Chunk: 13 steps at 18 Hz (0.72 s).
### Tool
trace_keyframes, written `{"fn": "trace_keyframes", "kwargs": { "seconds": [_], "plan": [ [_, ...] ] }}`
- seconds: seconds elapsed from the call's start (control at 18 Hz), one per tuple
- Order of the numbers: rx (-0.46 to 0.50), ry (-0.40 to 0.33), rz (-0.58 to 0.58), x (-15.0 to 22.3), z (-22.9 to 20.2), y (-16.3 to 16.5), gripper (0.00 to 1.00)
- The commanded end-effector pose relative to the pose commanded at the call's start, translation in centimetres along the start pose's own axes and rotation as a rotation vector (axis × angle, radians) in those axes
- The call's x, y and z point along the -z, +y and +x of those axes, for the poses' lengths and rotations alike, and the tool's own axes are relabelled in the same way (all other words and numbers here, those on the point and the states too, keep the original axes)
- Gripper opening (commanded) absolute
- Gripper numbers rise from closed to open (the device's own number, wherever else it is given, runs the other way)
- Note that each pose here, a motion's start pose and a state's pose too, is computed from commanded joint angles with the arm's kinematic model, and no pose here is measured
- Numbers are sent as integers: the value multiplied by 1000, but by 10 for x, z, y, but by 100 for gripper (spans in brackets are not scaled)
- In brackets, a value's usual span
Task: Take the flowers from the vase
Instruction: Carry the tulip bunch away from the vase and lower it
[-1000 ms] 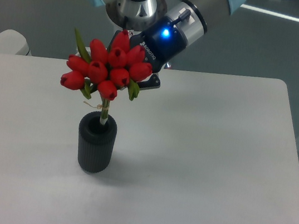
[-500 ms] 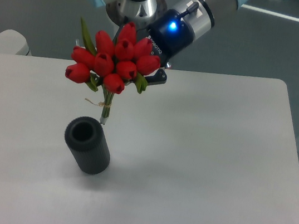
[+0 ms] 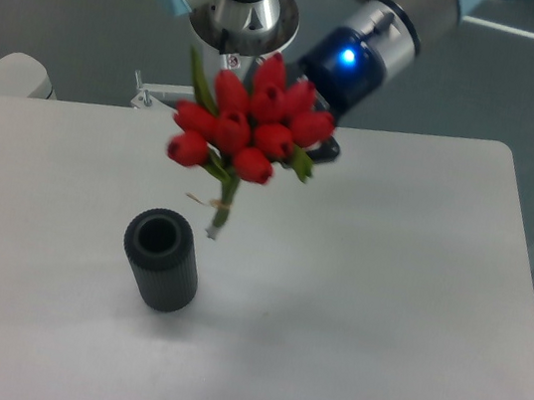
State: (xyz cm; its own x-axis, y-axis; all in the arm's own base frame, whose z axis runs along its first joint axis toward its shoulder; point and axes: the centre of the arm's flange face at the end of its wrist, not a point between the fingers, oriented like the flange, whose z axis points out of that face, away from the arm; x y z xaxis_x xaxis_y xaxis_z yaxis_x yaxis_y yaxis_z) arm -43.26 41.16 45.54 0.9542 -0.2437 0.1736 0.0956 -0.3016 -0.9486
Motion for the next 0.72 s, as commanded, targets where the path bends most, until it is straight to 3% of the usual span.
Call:
{"fn": "trace_keyframes", "kwargs": {
  "seconds": [0.17,0.39,0.72],
  "plan": [
    [-19,-43,-38,8,-36,-5,0],
    [-47,-158,-280,5,-68,1,0],
    [-86,-228,-515,-18,-83,15,0]
  ]
}}
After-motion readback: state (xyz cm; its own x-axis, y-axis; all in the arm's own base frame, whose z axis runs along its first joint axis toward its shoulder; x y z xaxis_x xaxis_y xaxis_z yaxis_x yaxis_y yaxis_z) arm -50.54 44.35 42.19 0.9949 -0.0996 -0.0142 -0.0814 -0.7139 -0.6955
